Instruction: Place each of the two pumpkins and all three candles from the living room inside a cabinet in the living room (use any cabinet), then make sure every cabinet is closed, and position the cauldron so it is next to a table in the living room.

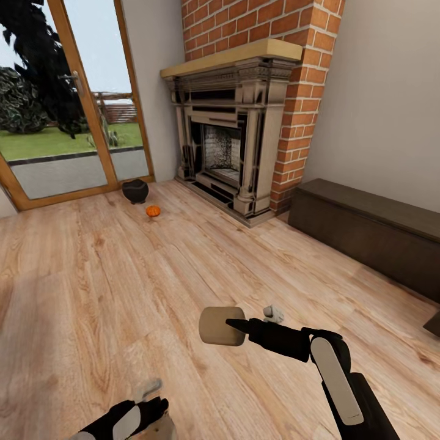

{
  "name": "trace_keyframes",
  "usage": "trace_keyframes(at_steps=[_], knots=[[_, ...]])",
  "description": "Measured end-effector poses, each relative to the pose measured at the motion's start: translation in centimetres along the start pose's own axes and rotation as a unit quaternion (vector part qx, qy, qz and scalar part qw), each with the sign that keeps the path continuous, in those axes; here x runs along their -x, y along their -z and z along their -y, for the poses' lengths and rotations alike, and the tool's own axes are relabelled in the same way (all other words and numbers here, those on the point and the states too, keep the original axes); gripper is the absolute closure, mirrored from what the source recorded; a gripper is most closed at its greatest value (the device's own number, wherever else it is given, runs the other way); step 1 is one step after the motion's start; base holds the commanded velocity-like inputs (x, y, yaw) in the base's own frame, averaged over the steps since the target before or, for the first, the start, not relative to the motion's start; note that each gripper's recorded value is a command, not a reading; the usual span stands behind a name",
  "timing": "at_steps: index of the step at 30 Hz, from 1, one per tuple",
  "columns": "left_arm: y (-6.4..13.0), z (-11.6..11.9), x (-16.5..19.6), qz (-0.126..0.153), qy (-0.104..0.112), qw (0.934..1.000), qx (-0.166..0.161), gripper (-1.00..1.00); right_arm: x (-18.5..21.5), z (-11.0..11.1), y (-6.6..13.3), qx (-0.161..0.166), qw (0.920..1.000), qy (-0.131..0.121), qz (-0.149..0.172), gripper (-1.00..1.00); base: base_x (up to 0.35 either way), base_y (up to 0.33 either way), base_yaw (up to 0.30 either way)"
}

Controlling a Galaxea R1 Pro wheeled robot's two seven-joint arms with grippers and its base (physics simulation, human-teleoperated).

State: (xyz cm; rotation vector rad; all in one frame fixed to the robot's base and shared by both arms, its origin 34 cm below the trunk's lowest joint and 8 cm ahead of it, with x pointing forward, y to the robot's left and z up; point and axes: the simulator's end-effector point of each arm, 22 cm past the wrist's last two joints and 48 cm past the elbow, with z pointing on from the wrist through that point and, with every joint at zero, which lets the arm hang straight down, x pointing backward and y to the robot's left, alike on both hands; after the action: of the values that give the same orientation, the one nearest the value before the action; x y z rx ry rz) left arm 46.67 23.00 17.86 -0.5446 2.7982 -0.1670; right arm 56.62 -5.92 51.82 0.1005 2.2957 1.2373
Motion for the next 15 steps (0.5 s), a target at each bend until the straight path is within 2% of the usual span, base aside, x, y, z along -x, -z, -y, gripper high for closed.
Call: trace_keyframes(at_steps=[6,15], knots=[[0.2,-1.2,2.2,0.022,0.001,0.9996,0.018,-1.0,-0.2,0.3,-0.1,-0.005,1.0,0.001,-0.002,1.0,0.0,0.0,0.0],[0.2,-1.4,3.0,0.041,0.0,0.999,0.02,-1.0,-0.2,0.0,-0.2,-0.004,1.0,0.003,-0.002,1.0,0.0,0.0,0.0]])
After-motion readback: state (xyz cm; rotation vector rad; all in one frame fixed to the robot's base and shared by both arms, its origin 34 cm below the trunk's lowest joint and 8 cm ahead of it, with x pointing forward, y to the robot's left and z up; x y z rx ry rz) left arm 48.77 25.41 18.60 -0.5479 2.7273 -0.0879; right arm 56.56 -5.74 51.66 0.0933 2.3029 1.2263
